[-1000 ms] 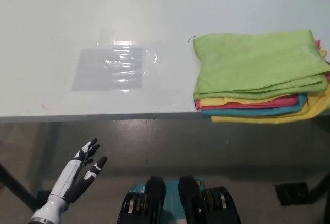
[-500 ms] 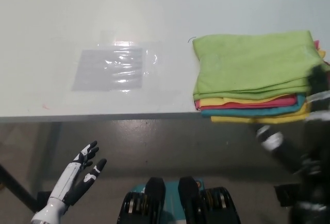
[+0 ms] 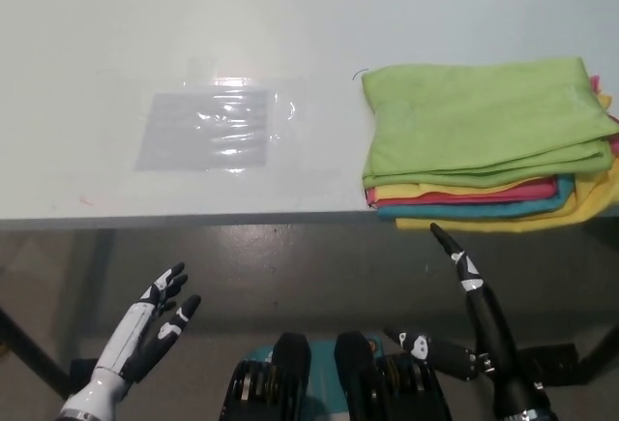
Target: A stack of folded microfibre clothes with a single fold is kept infront of the robot. the robot uses its right hand to grab one end of the clothes and pulla it away from the other end to unfold
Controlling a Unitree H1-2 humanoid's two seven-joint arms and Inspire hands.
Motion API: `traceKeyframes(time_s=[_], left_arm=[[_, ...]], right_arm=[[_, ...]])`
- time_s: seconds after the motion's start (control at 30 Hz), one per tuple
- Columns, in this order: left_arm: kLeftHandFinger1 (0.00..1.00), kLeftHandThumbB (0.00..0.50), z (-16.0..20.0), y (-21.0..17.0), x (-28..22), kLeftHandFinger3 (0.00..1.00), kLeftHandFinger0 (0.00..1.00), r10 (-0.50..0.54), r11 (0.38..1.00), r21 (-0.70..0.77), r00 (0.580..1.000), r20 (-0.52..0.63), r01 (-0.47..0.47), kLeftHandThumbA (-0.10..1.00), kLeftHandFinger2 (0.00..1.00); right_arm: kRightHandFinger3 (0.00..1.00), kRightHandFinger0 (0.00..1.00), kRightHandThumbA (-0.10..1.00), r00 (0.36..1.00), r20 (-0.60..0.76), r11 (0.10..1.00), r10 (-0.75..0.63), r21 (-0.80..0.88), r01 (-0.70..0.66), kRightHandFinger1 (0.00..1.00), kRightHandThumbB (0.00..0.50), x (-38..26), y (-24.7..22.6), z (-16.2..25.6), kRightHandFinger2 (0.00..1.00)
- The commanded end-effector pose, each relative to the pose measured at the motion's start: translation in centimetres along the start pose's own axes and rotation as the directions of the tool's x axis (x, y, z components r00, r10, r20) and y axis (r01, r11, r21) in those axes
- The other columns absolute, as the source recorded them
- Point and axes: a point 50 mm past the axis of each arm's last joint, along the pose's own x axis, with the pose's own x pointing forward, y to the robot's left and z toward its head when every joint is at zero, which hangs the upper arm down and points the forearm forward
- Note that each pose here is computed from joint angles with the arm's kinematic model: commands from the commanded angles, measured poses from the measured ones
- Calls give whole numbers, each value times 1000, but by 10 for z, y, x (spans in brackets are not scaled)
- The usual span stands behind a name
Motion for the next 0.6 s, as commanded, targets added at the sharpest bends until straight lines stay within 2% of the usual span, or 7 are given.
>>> traceKeyframes(time_s=[0.0, 0.17, 0.2, 0.27, 0.43, 0.57], left_arm=[[1000, 318, 14, 7, 9, 1000, 1000, -5, 1000, 25, 998, 59, 4, 898, 1000], [1000, 308, 20, 8, 16, 1000, 1000, -9, 1000, 24, 997, 80, 7, 897, 1000], [1000, 312, 22, 8, 18, 1000, 1000, -11, 1000, 28, 996, 86, 9, 911, 1000], [1000, 314, 24, 10, 21, 1000, 1000, -11, 1000, 29, 995, 96, 8, 909, 1000], [1000, 332, 28, 12, 24, 1000, 1000, -10, 1000, 26, 994, 108, 8, 925, 1000], [1000, 341, 28, 13, 23, 1000, 1000, -7, 1000, 25, 994, 110, 5, 944, 1000]], right_arm=[[1000, 1000, 1000, 1000, 7, 1000, 0, 18, 0, 1000, 273, 14, -6, -2, 1000], [1000, 1000, 1000, 998, -60, 996, -4, 84, 9, 1000, 225, 17, -14, -14, 1000], [1000, 1000, 1000, 997, -72, 995, -4, 98, 11, 1000, 189, 17, -15, -16, 1000], [1000, 1000, 1000, 996, -88, 994, -5, 107, 14, 1000, 203, 20, -18, -20, 1000], [1000, 1000, 1000, 996, -87, 993, -8, 115, 18, 1000, 193, 22, -22, -21, 1000], [1000, 1000, 1000, 995, -98, 992, -10, 125, 22, 1000, 218, 23, -23, -22, 1000]])
